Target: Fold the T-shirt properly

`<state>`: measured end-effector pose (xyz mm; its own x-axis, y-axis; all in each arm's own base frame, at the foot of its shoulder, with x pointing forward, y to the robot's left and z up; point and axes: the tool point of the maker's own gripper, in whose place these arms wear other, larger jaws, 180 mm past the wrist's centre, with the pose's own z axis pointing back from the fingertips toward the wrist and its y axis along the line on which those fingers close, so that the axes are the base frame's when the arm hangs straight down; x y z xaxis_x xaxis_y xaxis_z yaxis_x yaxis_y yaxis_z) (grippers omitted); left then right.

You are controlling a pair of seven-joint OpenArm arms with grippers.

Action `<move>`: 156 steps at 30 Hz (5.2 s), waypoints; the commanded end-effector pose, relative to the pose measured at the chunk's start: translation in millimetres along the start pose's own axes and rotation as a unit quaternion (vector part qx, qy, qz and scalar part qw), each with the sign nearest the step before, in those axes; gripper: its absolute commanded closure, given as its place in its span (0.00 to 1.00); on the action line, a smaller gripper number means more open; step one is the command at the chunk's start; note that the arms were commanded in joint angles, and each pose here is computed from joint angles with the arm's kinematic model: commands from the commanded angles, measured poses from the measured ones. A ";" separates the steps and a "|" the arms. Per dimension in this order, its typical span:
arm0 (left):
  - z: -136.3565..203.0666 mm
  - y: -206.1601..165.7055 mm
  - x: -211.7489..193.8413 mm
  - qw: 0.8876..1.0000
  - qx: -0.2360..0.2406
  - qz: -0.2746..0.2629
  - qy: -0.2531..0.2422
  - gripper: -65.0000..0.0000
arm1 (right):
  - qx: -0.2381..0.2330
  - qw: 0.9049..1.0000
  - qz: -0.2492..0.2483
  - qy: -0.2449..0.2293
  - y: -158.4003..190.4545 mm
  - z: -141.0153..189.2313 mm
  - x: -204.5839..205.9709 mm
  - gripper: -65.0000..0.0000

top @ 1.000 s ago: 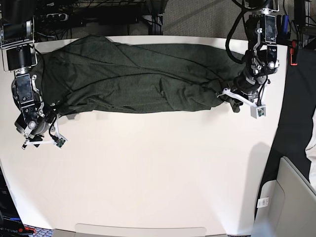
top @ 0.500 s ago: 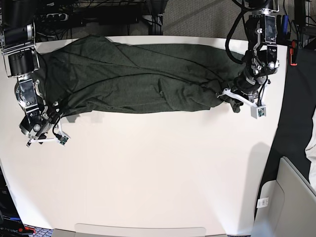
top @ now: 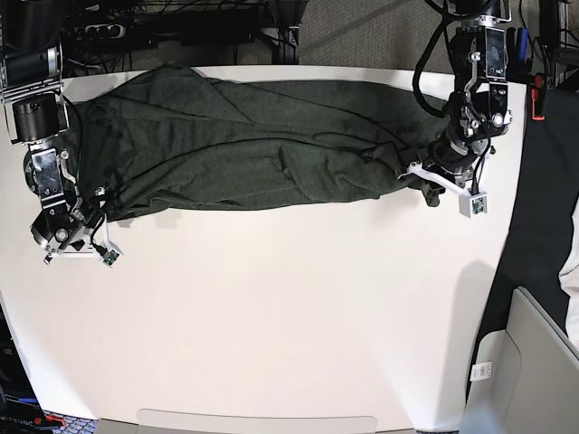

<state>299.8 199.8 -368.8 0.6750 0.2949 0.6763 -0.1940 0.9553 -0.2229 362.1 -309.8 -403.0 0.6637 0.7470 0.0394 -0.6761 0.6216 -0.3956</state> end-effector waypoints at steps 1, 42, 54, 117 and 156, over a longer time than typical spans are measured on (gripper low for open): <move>3.9 -0.5 16.9 1.000 -0.002 -0.006 -0.028 0.88 | 0.035 0.998 0.007 0.044 21.7 -11.4 -28.1 0.99; 19.1 -7.6 -1.2 1.000 -0.011 -0.018 0.021 0.72 | -0.045 0.990 -0.108 -0.083 -37.0 80.5 -35.1 0.80; 21.6 5.7 3.7 0.999 0.006 -0.019 0.047 0.53 | -0.053 0.988 -0.112 -0.096 -35.1 80.0 -15.3 0.65; 24.8 42.2 -31.9 0.986 0.002 0.078 0.144 0.33 | 0.013 0.989 -0.072 -0.126 36.7 82.9 -16.5 0.65; 16.5 -13.4 -46.0 0.977 -0.102 0.062 0.177 0.96 | 0.008 0.989 -0.073 -0.132 33.2 85.5 -13.2 0.65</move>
<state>250.0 171.3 -396.4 0.8810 0.3395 0.3294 -0.1780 0.8831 -0.4341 292.9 -273.4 -354.4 0.6670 0.6777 0.3096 -0.6013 0.7350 -0.3134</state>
